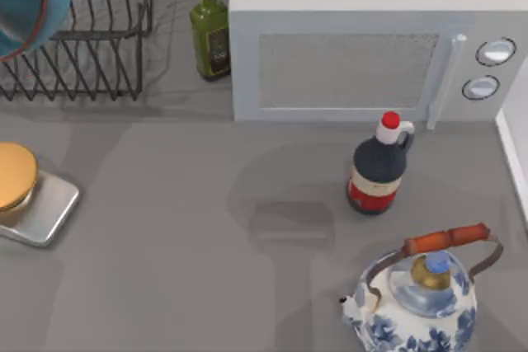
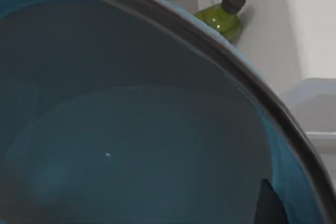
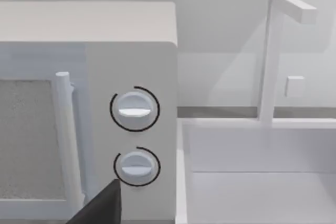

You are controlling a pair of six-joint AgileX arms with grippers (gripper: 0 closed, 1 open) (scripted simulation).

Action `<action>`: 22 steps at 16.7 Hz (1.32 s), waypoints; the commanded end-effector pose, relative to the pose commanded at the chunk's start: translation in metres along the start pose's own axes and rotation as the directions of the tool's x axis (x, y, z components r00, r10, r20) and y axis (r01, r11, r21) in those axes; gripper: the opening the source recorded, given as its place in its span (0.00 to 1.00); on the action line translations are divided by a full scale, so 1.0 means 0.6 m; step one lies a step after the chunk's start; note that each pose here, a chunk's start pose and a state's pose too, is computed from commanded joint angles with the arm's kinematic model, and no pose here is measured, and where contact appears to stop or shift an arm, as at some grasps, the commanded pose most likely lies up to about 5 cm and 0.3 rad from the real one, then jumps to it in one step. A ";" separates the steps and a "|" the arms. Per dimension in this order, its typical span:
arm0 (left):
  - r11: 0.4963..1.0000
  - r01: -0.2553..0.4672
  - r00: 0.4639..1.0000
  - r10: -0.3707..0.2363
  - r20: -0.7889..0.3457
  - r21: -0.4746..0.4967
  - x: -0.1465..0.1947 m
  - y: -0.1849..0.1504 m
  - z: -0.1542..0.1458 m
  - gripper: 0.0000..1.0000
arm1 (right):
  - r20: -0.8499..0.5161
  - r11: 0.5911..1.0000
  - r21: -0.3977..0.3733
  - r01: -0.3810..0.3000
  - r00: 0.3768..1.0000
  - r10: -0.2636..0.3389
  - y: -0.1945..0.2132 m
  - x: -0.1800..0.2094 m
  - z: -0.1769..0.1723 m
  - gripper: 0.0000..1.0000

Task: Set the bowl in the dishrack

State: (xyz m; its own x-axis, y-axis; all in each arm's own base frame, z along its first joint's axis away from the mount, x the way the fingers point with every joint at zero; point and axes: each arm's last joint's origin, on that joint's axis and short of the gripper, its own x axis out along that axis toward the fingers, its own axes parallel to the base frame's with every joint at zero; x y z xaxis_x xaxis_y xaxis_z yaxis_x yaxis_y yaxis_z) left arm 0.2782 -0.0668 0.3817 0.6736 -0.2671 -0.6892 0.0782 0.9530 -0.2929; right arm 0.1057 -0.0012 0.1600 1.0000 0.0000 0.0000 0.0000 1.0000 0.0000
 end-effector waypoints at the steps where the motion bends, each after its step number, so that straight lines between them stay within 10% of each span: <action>1: 1.000 0.003 0.994 -0.005 0.111 0.019 -0.019 0.022 0.003 0.00 | 0.000 1.000 0.000 0.000 1.000 0.000 0.000 0.000 0.000 1.00; 6: 0.984 -0.123 0.821 0.028 0.571 0.130 -0.135 0.101 -0.022 0.00 | 0.000 1.000 0.000 0.000 1.000 0.000 0.000 0.000 0.000 1.00; 10: 0.957 -0.243 0.690 0.056 0.722 0.157 -0.189 0.121 -0.053 0.00 | 0.000 1.000 0.000 0.000 1.000 0.000 0.000 0.000 0.000 1.00; 22: 0.955 -0.250 0.683 0.057 0.728 0.159 -0.093 0.153 0.002 0.00 | 0.000 1.000 0.000 0.000 1.000 0.000 0.000 0.000 0.000 1.00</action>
State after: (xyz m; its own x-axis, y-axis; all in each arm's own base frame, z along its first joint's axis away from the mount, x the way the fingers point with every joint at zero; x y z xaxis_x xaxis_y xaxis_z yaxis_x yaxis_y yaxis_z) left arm 0.2487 0.0358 0.3942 0.9997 -0.0235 -0.0052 0.0235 0.9997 -0.0023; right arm 0.1057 -0.0012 0.1600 1.0000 0.0000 0.0000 0.0000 1.0000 0.0000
